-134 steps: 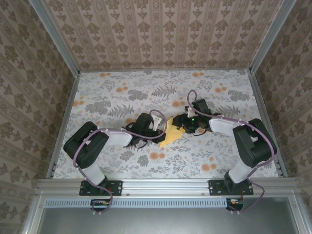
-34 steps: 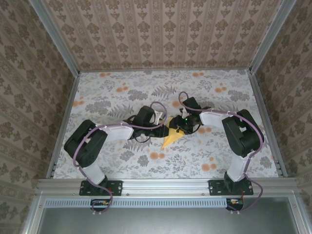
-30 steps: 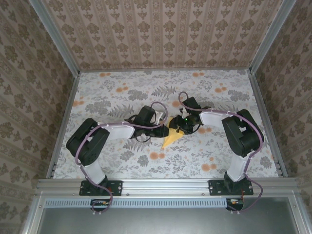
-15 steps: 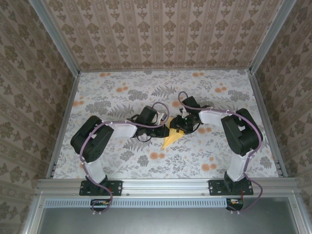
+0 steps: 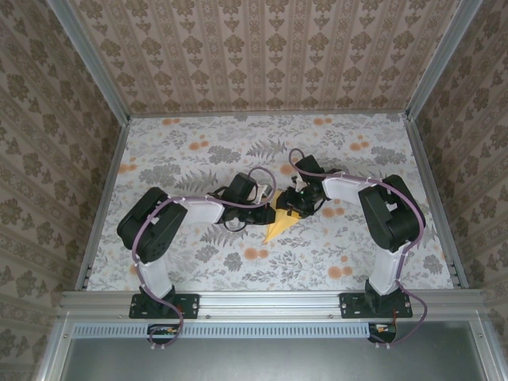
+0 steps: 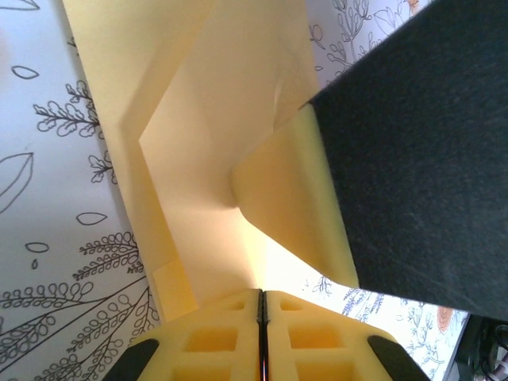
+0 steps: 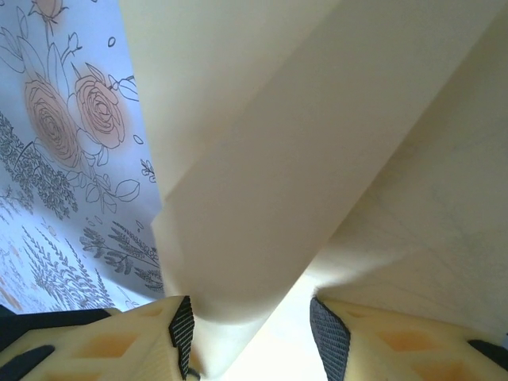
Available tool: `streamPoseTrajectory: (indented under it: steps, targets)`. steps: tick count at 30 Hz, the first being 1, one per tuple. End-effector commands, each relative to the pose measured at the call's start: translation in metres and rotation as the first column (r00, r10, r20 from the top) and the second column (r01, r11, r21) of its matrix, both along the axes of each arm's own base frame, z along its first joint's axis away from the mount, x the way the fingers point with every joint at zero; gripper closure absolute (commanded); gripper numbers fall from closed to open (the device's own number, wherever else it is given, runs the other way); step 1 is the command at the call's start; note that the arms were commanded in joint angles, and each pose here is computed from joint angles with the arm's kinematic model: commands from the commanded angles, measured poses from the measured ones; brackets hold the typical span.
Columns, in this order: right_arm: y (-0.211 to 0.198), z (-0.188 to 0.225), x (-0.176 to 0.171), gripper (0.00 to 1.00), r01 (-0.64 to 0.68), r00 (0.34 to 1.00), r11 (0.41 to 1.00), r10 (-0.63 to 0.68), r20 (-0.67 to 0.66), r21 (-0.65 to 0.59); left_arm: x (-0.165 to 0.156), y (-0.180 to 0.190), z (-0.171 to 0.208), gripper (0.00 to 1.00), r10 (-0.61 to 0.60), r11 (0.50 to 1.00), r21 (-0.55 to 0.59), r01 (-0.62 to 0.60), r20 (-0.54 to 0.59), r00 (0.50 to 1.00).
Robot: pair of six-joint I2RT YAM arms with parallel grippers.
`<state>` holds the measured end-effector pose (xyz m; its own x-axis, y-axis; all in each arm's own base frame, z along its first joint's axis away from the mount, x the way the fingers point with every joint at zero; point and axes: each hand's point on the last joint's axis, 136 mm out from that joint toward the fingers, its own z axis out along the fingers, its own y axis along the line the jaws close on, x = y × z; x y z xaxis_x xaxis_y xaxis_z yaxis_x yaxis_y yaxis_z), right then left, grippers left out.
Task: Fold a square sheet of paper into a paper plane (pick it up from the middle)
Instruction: Fourth fold the wing at the center of the table.
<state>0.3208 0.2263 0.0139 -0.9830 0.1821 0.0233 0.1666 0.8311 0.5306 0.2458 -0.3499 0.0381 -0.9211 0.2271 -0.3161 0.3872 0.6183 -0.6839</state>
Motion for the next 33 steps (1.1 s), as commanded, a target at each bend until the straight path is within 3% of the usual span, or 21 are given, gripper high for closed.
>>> streamPoseTrajectory:
  steps: [1, 14, 29, 33]
  targets:
    - [-0.054, -0.076, -0.048, 0.48, -0.021, 0.984, 0.954, -0.034, -0.177, -0.298, 0.002, 0.0, -0.007, 0.91, 0.01, 1.0, 0.03, -0.009, -0.029, 1.0]
    - [-0.054, -0.078, -0.05, 0.49, -0.03, 0.983, 0.952, -0.028, -0.184, -0.306, 0.004, 0.007, -0.012, 0.92, 0.034, 0.998, 0.058, -0.032, -0.034, 0.999]
    - [-0.069, -0.091, -0.057, 0.49, -0.045, 0.974, 0.902, -0.055, -0.218, -0.429, 0.006, 0.003, 0.0, 0.92, 0.016, 1.0, 0.022, -0.016, -0.004, 1.0]
    - [-0.078, -0.094, -0.063, 0.53, -0.037, 0.966, 0.879, -0.09, -0.243, -0.475, 0.008, 0.003, 0.005, 0.92, 0.02, 1.0, 0.015, -0.02, 0.01, 1.0]
